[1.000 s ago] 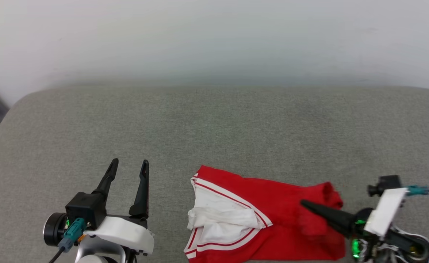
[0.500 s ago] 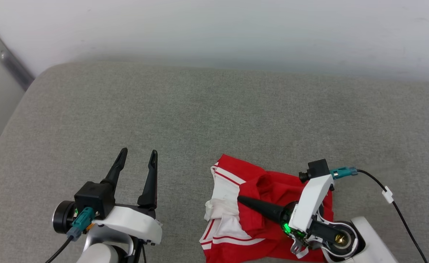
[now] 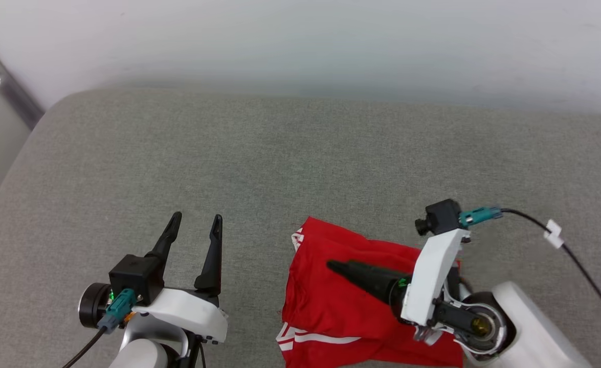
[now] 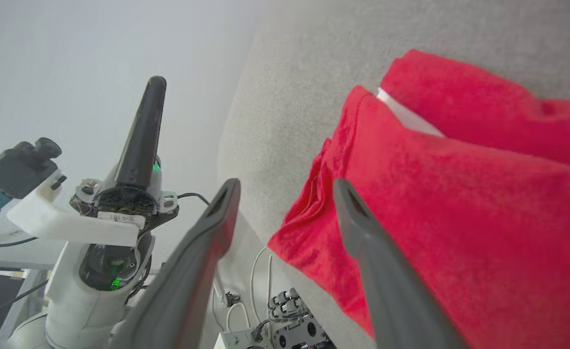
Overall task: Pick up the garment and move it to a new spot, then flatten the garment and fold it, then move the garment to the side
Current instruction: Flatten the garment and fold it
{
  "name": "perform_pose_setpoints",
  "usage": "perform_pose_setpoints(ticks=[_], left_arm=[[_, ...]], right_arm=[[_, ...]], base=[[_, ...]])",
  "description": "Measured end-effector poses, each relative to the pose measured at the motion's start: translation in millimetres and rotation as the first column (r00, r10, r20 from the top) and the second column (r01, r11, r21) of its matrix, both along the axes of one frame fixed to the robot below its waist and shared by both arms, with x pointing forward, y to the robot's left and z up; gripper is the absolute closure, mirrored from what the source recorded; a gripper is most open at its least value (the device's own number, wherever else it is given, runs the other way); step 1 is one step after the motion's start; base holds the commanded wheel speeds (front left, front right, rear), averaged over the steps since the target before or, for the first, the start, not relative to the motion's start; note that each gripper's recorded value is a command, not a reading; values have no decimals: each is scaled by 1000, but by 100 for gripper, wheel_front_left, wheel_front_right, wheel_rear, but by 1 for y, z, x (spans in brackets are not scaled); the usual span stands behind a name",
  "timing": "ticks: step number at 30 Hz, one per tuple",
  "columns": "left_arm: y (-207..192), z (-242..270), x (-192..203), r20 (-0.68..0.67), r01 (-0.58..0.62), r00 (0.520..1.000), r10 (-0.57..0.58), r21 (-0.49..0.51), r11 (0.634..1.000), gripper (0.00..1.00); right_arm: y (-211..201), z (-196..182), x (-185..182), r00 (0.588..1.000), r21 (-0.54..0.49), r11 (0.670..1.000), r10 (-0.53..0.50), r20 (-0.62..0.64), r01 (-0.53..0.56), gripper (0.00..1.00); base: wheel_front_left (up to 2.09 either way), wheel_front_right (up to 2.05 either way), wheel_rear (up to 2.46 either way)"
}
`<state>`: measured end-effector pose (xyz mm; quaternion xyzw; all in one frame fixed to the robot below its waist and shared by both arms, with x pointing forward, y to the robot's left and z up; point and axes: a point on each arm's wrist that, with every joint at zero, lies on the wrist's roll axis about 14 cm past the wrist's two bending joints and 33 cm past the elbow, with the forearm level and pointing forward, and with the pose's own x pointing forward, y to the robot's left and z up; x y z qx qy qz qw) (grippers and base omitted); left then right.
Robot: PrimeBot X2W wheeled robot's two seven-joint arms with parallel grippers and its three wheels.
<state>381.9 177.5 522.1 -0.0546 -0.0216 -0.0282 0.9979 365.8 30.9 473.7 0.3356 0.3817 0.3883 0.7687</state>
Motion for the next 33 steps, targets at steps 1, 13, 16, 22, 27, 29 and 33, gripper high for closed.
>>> perform_pose_setpoints(ticks=[1,13,16,22,27,29,33], left_arm=[[-1,0,0,1,1,1000,-1,-3,1000,0],[-15,7,6,25,40,999,-41,14,999,0],[-17,8,8,30,48,998,-49,18,999,0],[-17,11,4,48,43,998,-44,24,999,0],[-10,14,-6,61,23,998,-25,37,999,0],[-7,11,-10,55,12,998,-14,40,999,0],[-10,5,-20,42,3,999,-5,41,999,0]], right_arm=[[-4,4,3,999,-21,1000,-8,45,9,0],[-160,18,53,769,-301,820,-238,593,486,0],[-198,33,54,662,-260,746,-306,684,613,0],[-242,72,36,446,-141,634,-352,823,761,0],[-250,86,7,364,-98,595,-347,864,798,0],[-249,83,-2,369,-102,586,-357,858,804,0],[-243,77,-16,384,-109,576,-381,841,810,0]], base=[[0,0,0],[0,0,0],[0,0,0],[0,0,0],[0,0,0],[0,0,0],[0,0,0]])
